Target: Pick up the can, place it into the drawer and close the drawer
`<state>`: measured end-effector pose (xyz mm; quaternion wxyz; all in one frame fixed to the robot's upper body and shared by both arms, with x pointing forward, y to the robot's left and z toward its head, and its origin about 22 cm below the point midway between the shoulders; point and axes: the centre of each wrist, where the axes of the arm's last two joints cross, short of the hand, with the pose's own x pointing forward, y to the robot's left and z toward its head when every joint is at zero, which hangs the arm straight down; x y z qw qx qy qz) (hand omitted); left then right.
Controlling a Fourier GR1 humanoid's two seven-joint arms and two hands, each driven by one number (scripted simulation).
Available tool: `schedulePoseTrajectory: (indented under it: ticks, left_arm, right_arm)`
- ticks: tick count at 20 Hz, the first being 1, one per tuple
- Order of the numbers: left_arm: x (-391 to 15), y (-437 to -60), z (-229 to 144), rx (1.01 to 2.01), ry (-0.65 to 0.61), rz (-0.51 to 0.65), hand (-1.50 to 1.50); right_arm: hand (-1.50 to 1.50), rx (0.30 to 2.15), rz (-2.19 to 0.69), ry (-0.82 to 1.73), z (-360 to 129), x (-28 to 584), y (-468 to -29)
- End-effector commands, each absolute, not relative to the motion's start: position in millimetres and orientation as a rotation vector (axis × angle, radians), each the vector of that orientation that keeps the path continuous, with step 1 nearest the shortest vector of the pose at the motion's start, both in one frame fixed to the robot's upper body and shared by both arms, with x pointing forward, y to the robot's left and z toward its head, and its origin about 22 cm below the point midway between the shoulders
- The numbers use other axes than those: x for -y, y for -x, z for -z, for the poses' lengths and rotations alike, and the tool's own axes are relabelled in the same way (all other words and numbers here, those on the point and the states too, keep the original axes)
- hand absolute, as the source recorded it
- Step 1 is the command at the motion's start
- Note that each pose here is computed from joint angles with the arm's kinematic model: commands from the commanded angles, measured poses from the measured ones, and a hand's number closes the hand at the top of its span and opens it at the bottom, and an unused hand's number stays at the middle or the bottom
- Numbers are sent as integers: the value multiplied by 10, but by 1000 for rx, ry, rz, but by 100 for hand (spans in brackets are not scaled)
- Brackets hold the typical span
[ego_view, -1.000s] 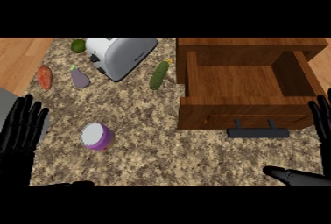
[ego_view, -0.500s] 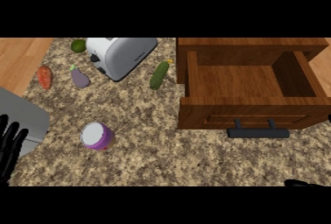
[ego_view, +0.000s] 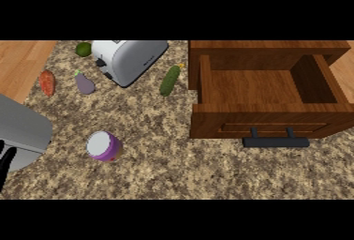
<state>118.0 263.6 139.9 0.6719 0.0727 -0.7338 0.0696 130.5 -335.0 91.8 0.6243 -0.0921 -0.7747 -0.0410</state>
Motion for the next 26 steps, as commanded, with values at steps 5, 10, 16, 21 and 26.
schedulePoseTrajectory:
  ticks: [5, 10, 16, 21, 26]
  left_arm:
    - [-2580, -1289, -1334, 1614, -41, -271, -150]
    - [-2467, -1624, -1222, 1577, 13, -281, -150]
    - [-2629, -1818, -1001, 1555, 6, -306, -150]
    - [-2481, -2043, -789, 1527, -22, -310, -150]
    - [-2433, -2024, -401, 1516, -56, -288, -150]
  right_arm:
    - [-150, 1784, 116, 197, -722, 3509, -1142]
    - [-150, 1781, 75, 188, -873, 3465, -1064]
    - [-150, 1781, 110, 190, -1060, 3632, -940]
    - [-150, 1791, 74, 200, -903, 3735, -973]
    - [-150, 1780, 114, 187, -953, 3709, -1014]
